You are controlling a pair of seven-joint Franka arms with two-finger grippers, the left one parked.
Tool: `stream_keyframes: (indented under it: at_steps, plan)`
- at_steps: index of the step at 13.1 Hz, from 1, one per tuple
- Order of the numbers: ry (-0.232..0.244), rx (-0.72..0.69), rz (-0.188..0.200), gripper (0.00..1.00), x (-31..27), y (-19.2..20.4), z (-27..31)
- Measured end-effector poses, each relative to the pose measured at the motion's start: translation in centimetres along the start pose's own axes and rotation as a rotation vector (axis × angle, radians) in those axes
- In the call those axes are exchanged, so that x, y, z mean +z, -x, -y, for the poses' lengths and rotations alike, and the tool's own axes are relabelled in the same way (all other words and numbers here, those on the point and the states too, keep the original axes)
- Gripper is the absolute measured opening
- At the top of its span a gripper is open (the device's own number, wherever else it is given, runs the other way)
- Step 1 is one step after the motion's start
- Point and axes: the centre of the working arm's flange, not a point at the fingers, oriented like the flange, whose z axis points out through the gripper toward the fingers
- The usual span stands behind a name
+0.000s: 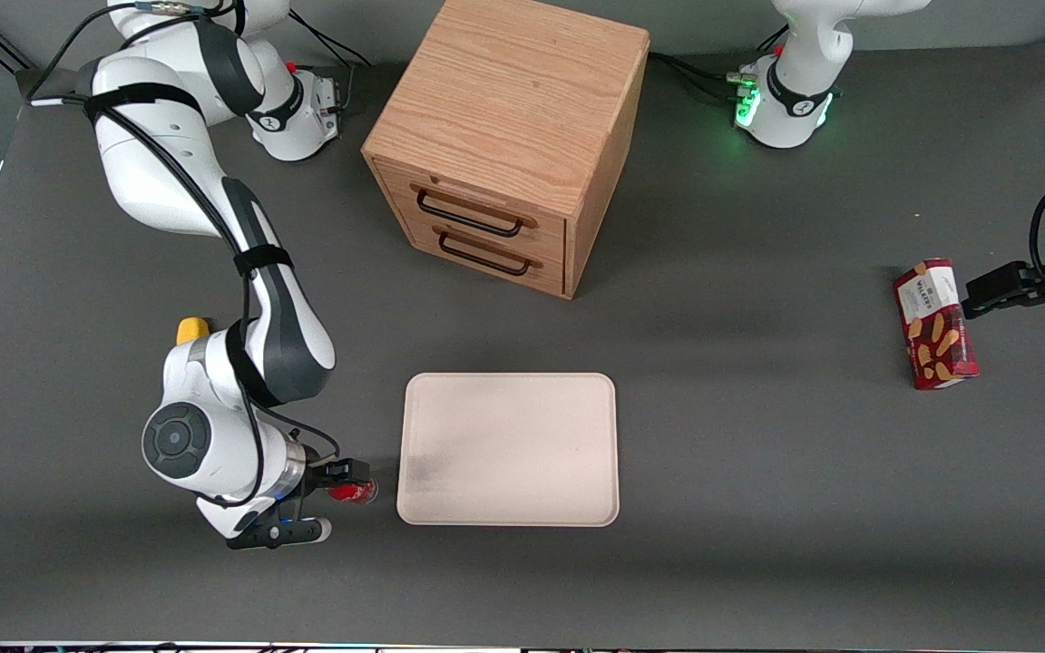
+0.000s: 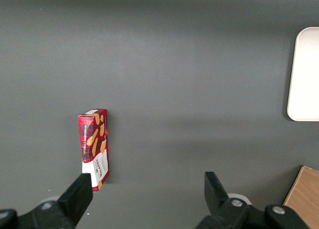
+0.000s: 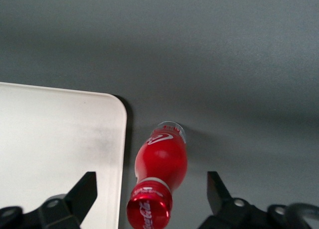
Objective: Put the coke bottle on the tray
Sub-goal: 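Lower the open right gripper around the red bottle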
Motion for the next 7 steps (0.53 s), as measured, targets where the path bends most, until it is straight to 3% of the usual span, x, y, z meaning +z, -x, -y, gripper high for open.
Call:
stream_keyframes:
  at_steps: [5,7]
  plan:
    - [0.012,-0.002,0.003,0.35,0.17,0.05,-0.2]
    - [0.012,-0.002,0.003,0.35,0.14,0.06,-0.25]
